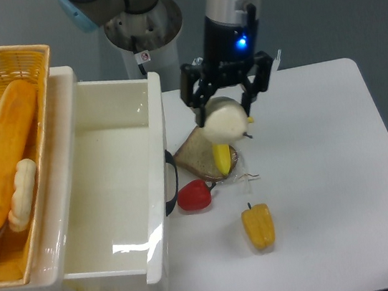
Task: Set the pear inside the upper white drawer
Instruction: 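Lift the pear and carry it toward the open white drawer, then lower the pear into the open white drawer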
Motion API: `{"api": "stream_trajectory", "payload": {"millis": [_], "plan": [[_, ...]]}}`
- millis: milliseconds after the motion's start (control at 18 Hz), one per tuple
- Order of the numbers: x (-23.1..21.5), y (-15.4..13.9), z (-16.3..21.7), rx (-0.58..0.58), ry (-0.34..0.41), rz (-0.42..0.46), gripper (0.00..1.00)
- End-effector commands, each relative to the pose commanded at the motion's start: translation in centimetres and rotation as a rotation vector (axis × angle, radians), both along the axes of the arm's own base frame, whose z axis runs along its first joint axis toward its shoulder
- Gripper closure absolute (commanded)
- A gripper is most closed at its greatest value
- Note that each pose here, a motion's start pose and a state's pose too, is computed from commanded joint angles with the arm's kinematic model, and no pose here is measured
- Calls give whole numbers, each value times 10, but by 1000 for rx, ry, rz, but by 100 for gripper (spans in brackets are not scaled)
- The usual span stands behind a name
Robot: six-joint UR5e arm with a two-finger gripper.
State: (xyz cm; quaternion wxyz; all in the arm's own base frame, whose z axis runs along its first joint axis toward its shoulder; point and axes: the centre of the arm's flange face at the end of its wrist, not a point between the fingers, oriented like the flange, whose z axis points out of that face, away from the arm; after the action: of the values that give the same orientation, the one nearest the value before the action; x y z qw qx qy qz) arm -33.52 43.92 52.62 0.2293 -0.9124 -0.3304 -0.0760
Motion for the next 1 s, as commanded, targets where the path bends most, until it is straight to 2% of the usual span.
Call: {"api": "stream_trajectory", "payload": {"millis": [389, 889, 1000], "plan": [[39, 26, -5, -13, -21, -72, 51], [57, 36, -13, -29, -34, -106, 50], [60, 38, -11, -27, -29, -113, 45]]}}
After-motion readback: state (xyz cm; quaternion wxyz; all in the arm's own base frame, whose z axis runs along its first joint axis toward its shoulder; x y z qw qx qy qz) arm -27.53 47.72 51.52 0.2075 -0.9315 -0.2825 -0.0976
